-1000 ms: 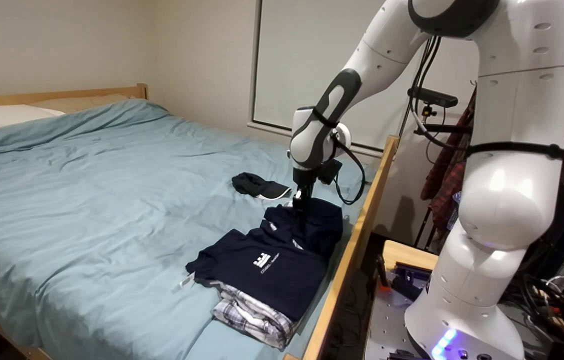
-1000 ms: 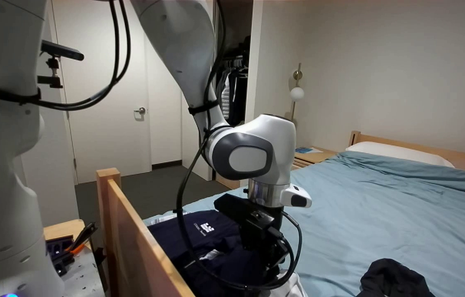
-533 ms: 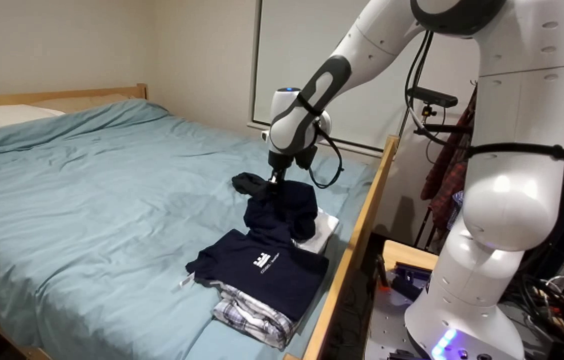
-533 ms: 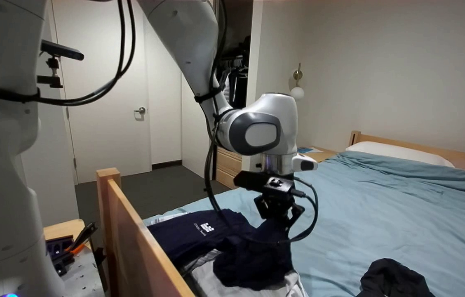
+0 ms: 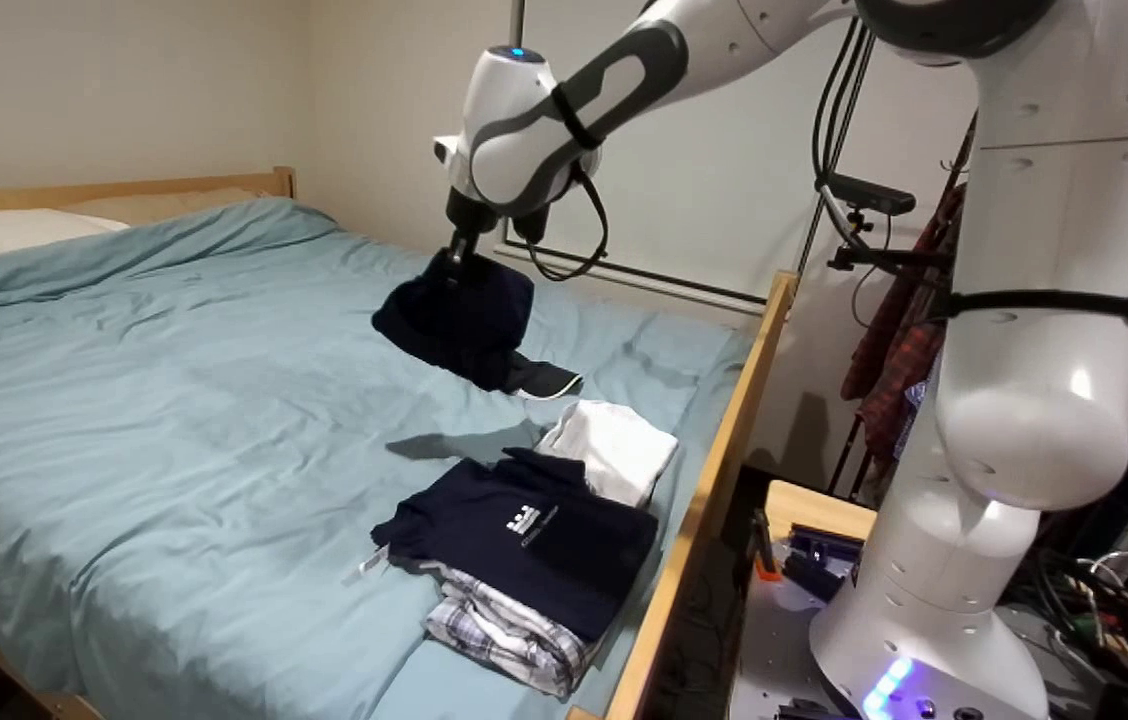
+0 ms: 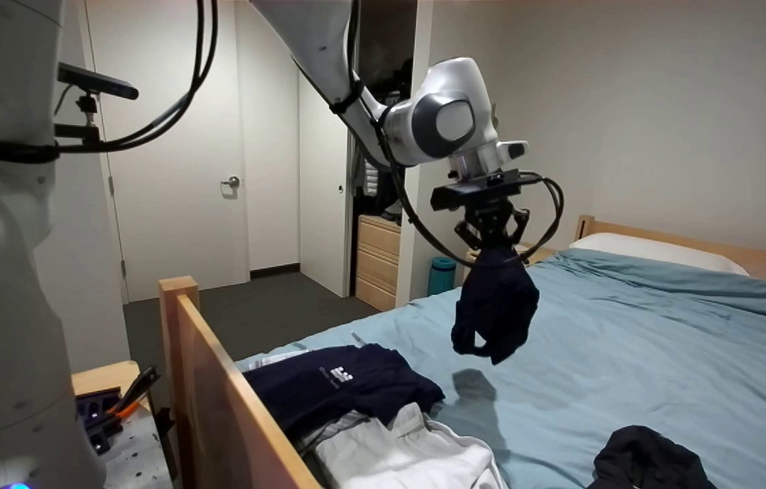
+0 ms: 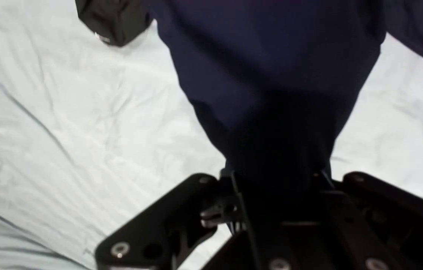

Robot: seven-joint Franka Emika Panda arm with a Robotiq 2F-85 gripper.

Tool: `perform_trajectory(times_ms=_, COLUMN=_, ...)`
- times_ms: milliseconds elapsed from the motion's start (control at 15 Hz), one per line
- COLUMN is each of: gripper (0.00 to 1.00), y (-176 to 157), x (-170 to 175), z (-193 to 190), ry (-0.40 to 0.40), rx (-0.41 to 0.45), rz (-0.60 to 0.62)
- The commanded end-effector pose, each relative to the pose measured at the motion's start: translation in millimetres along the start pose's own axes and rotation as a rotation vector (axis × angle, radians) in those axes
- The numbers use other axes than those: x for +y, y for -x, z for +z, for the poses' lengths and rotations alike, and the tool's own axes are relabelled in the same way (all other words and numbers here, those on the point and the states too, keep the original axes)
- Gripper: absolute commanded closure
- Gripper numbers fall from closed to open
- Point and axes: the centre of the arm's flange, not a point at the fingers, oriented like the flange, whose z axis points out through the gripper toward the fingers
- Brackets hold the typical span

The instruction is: Move the blue t-shirt to the left side of the bed

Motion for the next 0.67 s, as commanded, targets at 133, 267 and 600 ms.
perform_trajectory(times_ms=133, gripper=0.91, y=-109.8, x=-43.8, z=-15.0, ry=-0.102, rx=0.101, rz=-0.214)
perform_trajectory(times_ms=267, gripper=0.91, y=-137.1, x=-68.2, z=-10.6, ry=-0.186, rx=0.154, rz=-0.235)
perform_trajectory(times_ms=600, gripper=0.91, y=-134.2, x=-69.7, z=44.8, ry=-0.412, rx=0.048, rz=-0.179)
